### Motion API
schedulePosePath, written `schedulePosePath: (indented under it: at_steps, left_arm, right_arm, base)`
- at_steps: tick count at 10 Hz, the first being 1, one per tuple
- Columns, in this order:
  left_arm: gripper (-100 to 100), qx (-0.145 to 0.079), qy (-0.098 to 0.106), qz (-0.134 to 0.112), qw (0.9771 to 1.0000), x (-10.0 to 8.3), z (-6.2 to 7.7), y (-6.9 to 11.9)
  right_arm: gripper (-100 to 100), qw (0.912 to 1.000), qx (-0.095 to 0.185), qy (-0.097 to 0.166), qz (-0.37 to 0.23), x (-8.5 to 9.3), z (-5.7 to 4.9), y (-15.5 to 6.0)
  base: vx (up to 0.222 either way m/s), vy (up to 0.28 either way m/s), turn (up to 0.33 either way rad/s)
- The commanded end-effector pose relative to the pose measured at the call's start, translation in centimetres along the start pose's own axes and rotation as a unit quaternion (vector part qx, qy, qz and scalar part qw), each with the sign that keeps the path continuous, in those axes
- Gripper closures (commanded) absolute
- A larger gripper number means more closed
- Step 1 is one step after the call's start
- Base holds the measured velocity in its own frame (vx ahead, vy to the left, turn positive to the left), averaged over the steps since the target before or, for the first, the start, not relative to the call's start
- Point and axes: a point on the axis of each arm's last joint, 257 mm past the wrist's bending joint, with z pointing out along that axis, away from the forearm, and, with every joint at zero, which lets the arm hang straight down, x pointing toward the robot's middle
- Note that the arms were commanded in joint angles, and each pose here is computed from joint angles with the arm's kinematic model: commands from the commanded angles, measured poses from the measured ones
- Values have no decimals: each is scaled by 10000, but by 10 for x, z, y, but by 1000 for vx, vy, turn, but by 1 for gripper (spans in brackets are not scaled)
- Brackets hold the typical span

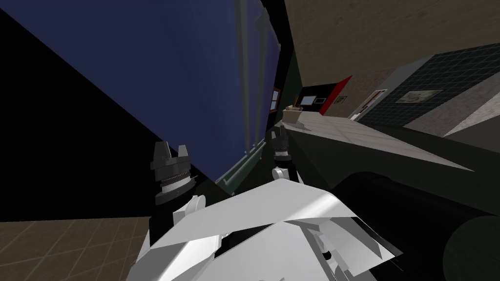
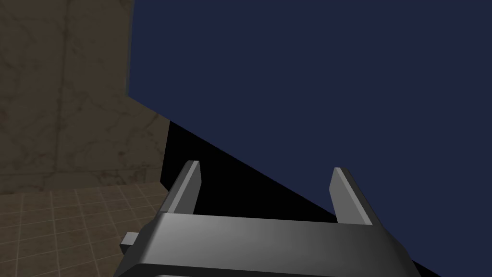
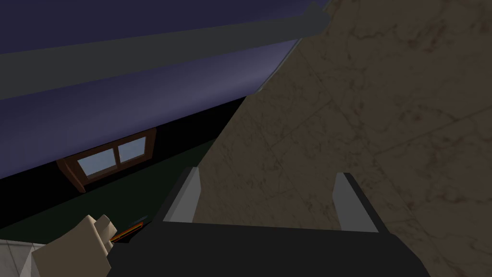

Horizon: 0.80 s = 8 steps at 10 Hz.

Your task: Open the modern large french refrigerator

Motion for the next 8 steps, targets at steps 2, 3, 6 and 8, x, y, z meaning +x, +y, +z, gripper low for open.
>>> schedulePosePath:
  at_steps: [2,3,6,8]
  left_arm:
    - [0,0,0,0,10000,0,0,0]
    - [0,1,0,0,10000,0,0,0]
    - [0,2,0,0,10000,0,0,0]
    - [0,2,0,0,10000,0,0,0]
  right_arm:
    - [0,10000,0,0,0,0,0,0]
    - [0,10000,-1,0,0,0,0,0]
    - [0,10000,-2,0,0,0,0,0]
    - [0,10000,-2,0,0,0,0,0]
  base:
    - [0,0,0]
    - [0,0,0]
    - [0,0,0]
    - [0,0,0]
